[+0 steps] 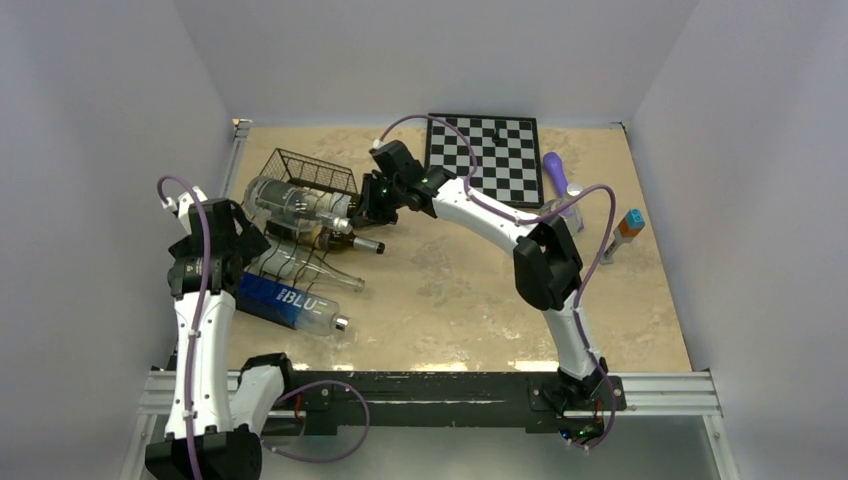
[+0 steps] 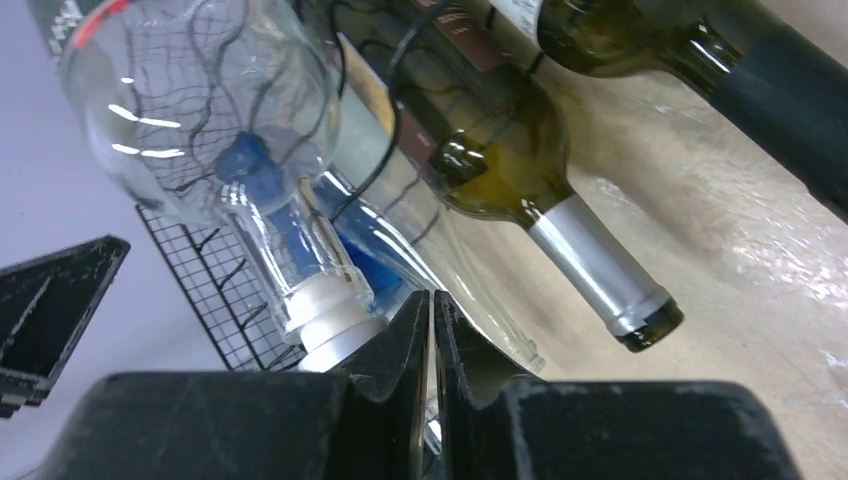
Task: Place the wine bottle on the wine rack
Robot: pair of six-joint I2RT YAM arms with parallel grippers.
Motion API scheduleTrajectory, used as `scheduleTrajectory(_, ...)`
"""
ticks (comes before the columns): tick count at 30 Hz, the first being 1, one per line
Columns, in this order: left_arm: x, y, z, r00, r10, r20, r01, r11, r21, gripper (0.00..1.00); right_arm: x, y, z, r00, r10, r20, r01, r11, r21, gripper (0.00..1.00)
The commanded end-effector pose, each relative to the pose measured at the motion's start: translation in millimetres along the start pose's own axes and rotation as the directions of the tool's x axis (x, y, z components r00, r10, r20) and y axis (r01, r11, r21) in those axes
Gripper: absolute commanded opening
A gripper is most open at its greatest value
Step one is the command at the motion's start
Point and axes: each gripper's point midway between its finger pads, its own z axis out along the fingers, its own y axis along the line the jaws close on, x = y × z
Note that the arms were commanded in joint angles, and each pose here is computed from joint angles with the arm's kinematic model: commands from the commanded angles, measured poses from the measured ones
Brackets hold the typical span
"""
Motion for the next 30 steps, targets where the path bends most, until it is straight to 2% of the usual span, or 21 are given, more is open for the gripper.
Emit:
scheduleTrajectory(1,-45,-12,-3,0.995,0.026,0.100,-0.029,0.999,0.037,0.98,-22,51,-17,0.998,-0.036,0.048,0.043,0.986,-0.161,0.11)
scheduleTrajectory(5,-52,-24,6,0.997,0.042,0.066,-0.048,0.995,0.088,0.98,-14,46,-10,0.999,-0.028,-0.017,0.026,0.990,-0.138,0.10)
scheduleTrajectory(10,-62,-29,19,0.996,0.051,0.073,-0.058,0.993,0.105,0.98,-7,4,-18,0.999,0.009,-0.034,-0.009,1.000,0.007,0.14)
scheduleTrajectory(11,-66,-27,23,0.996,0.050,0.079,-0.058,0.993,0.102,0.98,-10,-6,-22,1.000,0.018,-0.023,-0.018,0.999,0.031,0.18)
scheduleTrajectory(12,-70,-26,28,0.995,0.051,0.084,-0.059,0.993,0.098,0.97,-13,-15,-29,1.000,0.023,-0.008,-0.022,0.998,0.056,0.27)
scheduleTrajectory(14,-79,-22,38,0.996,0.037,0.077,-0.045,0.994,0.103,0.87,-24,-29,-45,0.999,0.015,0.033,-0.018,0.997,0.081,0.47)
scheduleTrajectory(17,-99,-18,52,0.995,0.041,0.090,-0.054,0.989,0.137,0.79,-37,-38,-75,0.995,-0.023,0.098,0.013,0.995,0.097,0.60)
scheduleTrajectory(20,-116,-20,62,0.990,0.073,0.117,-0.090,0.986,0.139,0.80,-43,-44,-102,0.989,-0.055,0.140,0.039,0.993,0.111,0.63)
scheduleTrajectory(23,-125,-37,71,0.994,0.060,0.087,-0.077,0.974,0.211,0.82,-40,-47,-116,0.985,-0.055,0.165,0.040,0.995,0.091,0.63)
scheduleTrajectory(25,-126,-46,81,0.996,0.062,0.062,-0.076,0.965,0.249,0.79,-35,-45,-124,0.985,-0.050,0.165,0.040,0.997,0.067,0.63)
scheduleTrajectory(28,-119,-56,96,0.994,0.108,0.024,-0.110,0.949,0.294,0.67,-30,-42,-135,0.985,-0.067,0.161,0.059,0.997,0.053,0.63)
scheduleTrajectory(30,-112,-55,105,0.989,0.146,-0.004,-0.138,0.946,0.294,0.64,-30,-40,-146,0.982,-0.085,0.169,0.079,0.996,0.044,0.63)
